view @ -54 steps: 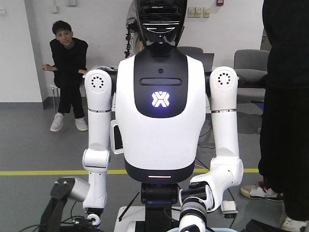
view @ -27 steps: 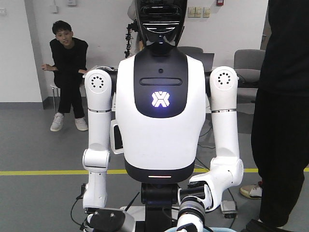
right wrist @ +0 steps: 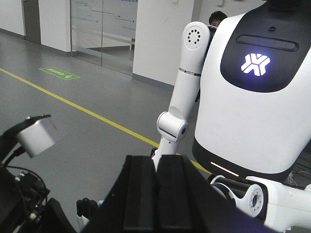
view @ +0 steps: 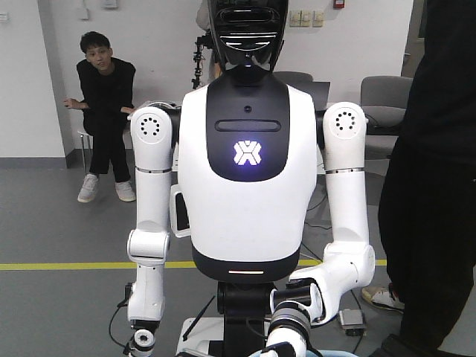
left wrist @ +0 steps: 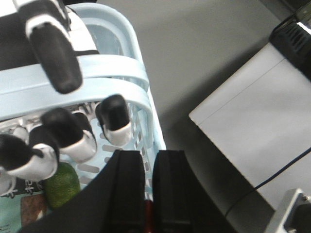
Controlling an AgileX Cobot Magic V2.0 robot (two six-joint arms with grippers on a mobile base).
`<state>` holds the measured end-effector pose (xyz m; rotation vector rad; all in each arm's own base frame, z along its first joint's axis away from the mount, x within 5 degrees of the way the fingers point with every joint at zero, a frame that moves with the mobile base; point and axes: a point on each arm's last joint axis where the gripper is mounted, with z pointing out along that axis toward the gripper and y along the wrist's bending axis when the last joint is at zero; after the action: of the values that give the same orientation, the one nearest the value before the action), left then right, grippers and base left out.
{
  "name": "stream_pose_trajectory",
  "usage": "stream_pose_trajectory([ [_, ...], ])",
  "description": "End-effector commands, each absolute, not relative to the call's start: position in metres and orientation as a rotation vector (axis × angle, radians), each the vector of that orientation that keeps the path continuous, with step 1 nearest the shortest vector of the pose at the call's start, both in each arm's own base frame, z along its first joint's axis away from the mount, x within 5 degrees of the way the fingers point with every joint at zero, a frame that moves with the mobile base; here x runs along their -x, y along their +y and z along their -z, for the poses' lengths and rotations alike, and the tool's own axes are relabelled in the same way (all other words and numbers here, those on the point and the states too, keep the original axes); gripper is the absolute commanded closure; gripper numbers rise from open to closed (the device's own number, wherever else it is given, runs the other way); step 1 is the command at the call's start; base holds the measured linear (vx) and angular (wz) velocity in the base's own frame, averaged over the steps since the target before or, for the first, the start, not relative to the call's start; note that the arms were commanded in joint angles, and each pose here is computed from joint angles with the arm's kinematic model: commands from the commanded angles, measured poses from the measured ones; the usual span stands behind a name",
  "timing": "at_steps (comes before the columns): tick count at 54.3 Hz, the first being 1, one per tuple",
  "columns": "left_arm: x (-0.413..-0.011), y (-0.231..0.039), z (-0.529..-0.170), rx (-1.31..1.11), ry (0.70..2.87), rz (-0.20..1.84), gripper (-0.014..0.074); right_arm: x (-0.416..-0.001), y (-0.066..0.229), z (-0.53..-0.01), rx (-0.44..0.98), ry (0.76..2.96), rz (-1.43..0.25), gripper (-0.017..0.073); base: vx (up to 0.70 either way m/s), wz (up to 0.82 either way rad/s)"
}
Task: Pick snacks and fruit into basket
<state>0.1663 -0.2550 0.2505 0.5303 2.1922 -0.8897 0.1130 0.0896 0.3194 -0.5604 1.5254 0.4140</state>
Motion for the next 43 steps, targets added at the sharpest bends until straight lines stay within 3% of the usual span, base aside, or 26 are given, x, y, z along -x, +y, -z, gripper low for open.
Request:
stream_pose_trajectory([
  [1,-0.168,-0.258,-0.262,-0.533,2.138,0.873,0.0594,-0.115,0.086,-0.332,0.522,1.477,-0.375,0.0568,0.0,0.0],
  [32,-0.176,-0.27,-0.248,-0.554,2.173,0.841,0.0589,-0.115,0.086,-0.332,0.522,1.477,-0.375,0.0568,0.0,0.0],
  [37,-0.176,-0.27,-0.248,-0.557,2.172,0.84,0.0563,-0.115,0.086,-0.332,0.525,1.478,-0.377,0.0568,0.0,0.0],
  [43,-0.176,-0.271,-0.245,-0.566,2.179,0.833,0.0462,-0.115,0.086,-0.332,0.525,1.478,-0.377,0.0568,0.0,0.0],
])
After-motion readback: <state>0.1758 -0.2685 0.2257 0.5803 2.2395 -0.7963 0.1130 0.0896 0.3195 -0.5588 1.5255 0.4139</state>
